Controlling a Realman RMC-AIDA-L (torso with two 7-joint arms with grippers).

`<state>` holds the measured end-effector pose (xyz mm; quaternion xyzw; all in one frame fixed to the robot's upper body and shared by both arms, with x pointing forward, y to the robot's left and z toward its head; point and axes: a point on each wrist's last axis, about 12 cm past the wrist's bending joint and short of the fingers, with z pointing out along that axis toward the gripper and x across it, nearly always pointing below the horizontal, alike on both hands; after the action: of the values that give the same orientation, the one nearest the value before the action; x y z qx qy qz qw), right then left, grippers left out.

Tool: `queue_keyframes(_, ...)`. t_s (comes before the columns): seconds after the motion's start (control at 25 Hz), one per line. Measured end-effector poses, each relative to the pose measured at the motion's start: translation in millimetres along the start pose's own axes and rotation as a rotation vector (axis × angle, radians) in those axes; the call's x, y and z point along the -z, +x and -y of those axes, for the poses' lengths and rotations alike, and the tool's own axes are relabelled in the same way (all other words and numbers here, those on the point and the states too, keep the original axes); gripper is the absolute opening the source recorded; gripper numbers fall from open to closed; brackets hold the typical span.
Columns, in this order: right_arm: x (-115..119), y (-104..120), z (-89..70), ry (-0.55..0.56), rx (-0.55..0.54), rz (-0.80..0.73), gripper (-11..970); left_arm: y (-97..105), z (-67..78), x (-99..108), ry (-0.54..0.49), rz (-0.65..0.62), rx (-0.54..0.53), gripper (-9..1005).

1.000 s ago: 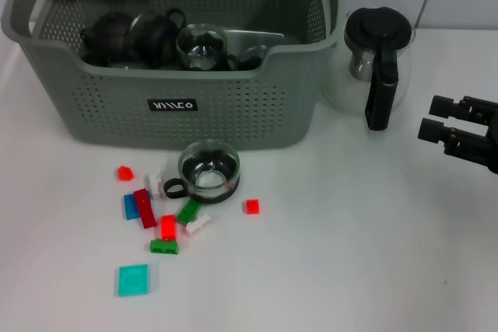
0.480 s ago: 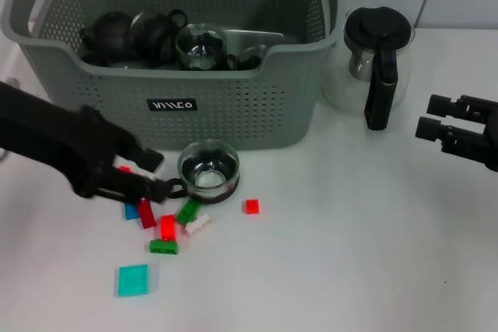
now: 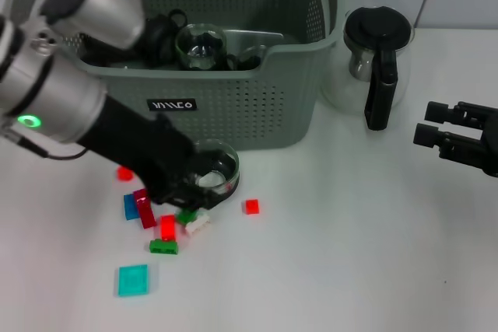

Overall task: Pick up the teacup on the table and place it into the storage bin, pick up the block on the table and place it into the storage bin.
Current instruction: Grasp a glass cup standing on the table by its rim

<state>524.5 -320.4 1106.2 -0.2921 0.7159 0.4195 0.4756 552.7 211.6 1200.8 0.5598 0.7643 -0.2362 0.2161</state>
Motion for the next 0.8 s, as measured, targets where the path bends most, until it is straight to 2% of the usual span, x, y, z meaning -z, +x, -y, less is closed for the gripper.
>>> queue_keyframes(0.32, 1, 4, -1.8, -0.008, -0.034, -0.020, 607, -16, -2.1, -33, -0.050, -0.061, -0.119, 479)
queue_keyframes(0.8, 1, 4, -1.7, -0.011, -0.044, -0.027, 606, -29, -13.4, -66, -0.119, -0.210, -0.202, 478)
